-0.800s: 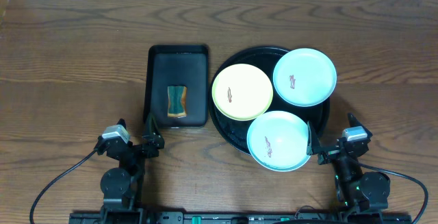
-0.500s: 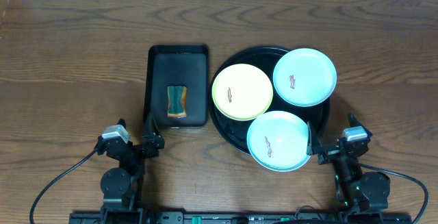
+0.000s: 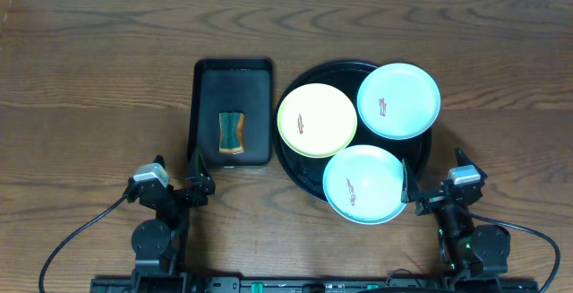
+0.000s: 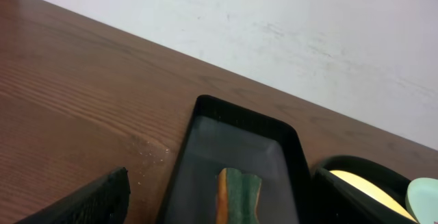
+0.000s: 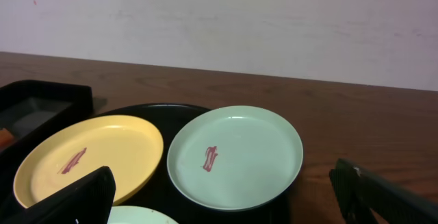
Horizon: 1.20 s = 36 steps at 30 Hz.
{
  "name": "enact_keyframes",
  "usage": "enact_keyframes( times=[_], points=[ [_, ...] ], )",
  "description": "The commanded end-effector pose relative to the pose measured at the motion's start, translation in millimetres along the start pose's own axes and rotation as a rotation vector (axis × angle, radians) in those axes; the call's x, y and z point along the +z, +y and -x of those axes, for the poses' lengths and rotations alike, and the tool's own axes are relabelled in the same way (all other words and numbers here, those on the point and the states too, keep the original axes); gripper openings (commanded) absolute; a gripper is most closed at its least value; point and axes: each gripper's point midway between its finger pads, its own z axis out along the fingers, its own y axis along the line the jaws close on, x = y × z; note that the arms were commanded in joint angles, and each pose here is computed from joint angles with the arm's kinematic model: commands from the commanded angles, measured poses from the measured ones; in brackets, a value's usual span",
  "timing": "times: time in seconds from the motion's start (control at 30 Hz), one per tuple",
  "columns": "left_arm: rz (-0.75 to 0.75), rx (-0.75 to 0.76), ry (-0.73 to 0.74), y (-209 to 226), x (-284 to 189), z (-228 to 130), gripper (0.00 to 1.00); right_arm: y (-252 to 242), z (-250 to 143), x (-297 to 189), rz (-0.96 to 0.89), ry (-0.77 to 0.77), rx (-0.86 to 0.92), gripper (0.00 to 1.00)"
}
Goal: Clean dirty plates on tray and stack at the side
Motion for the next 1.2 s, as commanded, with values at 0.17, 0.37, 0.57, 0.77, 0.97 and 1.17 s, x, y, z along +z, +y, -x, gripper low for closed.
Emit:
enact_keyframes(
  times=[0.17,0.37,0.57,0.77,0.97,1.17],
  points=[
    [0.034,0.025,0.055,8.2,0.6,-16.2,0.85,-1.5,-0.7,-0.1,-0.007,0.0,-0.012,0.99],
    [0.032,0.02,0.053,7.8,0.6,-15.7,0.85,-1.5,-0.7,-0.1,-0.007,0.0,-0.012,0.99],
    [-0.003,0.018,0.061,1.7,0.7,-16.9,0.85,-0.6,13.2,-0.5,-0.002,-0.056,-0.02,0.99],
    [-0.17,0.014,0.043,-29.2,-1.8,-8.0,0.85,14.5,33.0,-3.1,0.088,-0.136,0.023,0.99],
    [-0.24,-0.039,-0.053,-53.3,-13.6,42.5,0.85,33.7,60.5,-11.7,0.2,-0.208,-0.001,0.99],
    [-0.234,-0.046,-0.016,-76.7,-14.6,98.3,0.85,25.1,84.8,-5.8,0.155,-0.056,0.036,0.99]
  ],
)
